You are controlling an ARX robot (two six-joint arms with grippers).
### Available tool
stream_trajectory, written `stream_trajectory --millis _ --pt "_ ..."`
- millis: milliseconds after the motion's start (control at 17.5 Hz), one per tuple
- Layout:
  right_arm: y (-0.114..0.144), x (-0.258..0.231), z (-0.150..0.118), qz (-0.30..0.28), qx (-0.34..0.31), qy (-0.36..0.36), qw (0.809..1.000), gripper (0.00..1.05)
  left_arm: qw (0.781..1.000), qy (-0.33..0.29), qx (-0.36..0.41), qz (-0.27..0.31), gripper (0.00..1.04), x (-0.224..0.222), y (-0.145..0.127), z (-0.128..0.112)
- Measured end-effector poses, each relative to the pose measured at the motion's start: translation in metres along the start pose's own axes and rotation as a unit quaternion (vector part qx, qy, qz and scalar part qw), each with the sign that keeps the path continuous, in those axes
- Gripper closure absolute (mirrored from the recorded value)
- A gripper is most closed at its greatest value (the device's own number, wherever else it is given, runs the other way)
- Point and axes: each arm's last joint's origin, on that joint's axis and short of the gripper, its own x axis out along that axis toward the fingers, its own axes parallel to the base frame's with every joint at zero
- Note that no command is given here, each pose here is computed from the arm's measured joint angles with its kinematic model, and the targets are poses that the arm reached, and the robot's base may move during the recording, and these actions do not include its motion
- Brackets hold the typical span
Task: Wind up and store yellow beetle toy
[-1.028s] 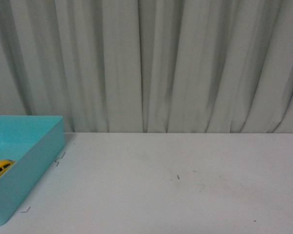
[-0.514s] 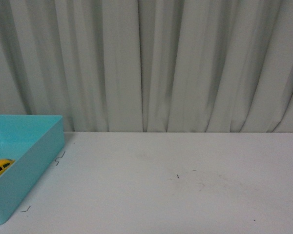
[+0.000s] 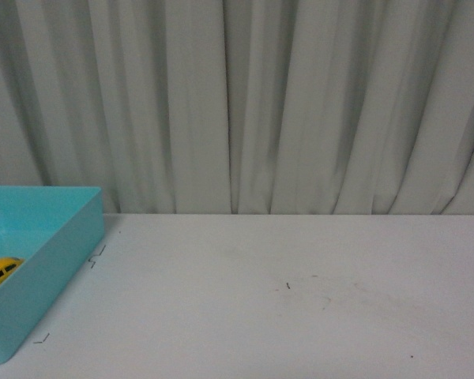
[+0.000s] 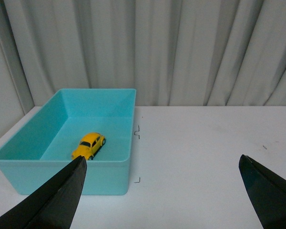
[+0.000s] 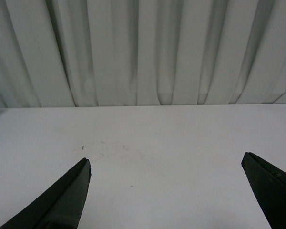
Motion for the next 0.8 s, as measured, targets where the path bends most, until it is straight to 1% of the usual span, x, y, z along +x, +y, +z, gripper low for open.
stream_trajectory --millis 799 --pt "0.0000 0.0000 0.0002 0.000 0.000 -0.001 1.000 0.07 1.000 -0.001 0.000 0.000 0.07 0.0000 0.0000 0.0001"
